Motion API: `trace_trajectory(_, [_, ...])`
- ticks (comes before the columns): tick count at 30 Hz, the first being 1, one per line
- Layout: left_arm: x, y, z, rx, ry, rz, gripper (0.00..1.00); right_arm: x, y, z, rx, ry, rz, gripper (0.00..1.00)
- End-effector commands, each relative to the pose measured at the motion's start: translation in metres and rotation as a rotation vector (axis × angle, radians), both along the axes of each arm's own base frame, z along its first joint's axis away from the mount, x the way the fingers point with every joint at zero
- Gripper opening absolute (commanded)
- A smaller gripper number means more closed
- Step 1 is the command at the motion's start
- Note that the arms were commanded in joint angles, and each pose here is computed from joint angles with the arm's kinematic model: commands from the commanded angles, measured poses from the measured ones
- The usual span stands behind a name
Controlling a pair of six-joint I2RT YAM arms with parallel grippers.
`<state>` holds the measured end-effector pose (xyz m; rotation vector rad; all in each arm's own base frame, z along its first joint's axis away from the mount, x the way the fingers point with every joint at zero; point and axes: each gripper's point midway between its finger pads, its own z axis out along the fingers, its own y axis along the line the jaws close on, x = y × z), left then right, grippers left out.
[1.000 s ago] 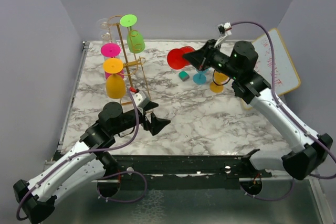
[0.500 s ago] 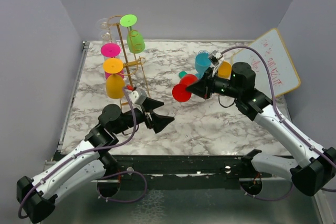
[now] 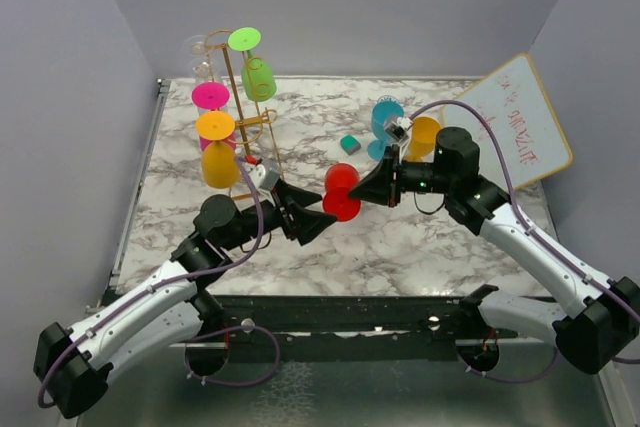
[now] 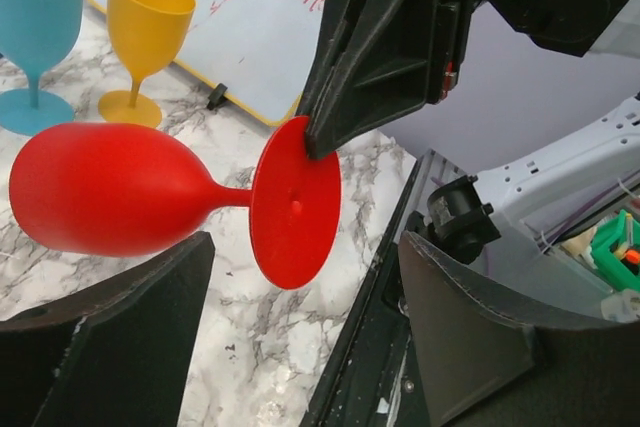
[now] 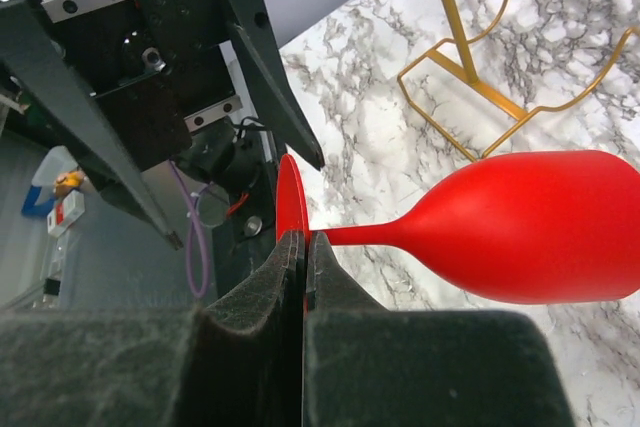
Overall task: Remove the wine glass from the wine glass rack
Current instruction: Place the wine glass at the center of the board.
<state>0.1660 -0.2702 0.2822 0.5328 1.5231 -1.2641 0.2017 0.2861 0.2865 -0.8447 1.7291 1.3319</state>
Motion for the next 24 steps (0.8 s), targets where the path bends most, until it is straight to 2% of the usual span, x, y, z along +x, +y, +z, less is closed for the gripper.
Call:
trace_trajectory(1, [0.002, -0.007, 0.005, -0.017, 0.026, -0.026, 0.72, -0.006, 0.003, 0.006, 0.047, -0.027, 0.055, 0.01])
trace_trajectory(3, [0.002, -0.011, -0.001, -0.005, 0.046, -0.042, 0.70, -0.006, 0.003, 0.004, 0.053, -0.027, 0.054, 0.01])
trace_trajectory(10, [0.012, -0.009, 0.003, -0.008, 0.035, 0.012, 0.52, -0.001, 0.005, 0.003, 0.063, -0.028, 0.042, 0.00])
trace_trajectory(14, [0.011, -0.014, 0.000, 0.005, 0.047, -0.014, 0.32, -0.001, 0.004, 0.002, 0.053, -0.013, 0.039, 0.01])
trace_trajectory(18, [0.009, -0.016, -0.006, 0.012, 0.069, -0.032, 0.29, -0.005, 0.004, -0.003, 0.051, -0.009, 0.050, 0.00])
trace_trajectory(21, [0.010, -0.013, -0.004, 0.008, 0.057, -0.016, 0.21, -0.004, 0.004, -0.004, 0.050, 0.001, 0.045, 0.01])
trace_trajectory(24, [0.010, -0.011, -0.001, 0.002, 0.042, -0.007, 0.17, -0.001, 0.005, -0.006, 0.054, 0.026, 0.031, 0.01])
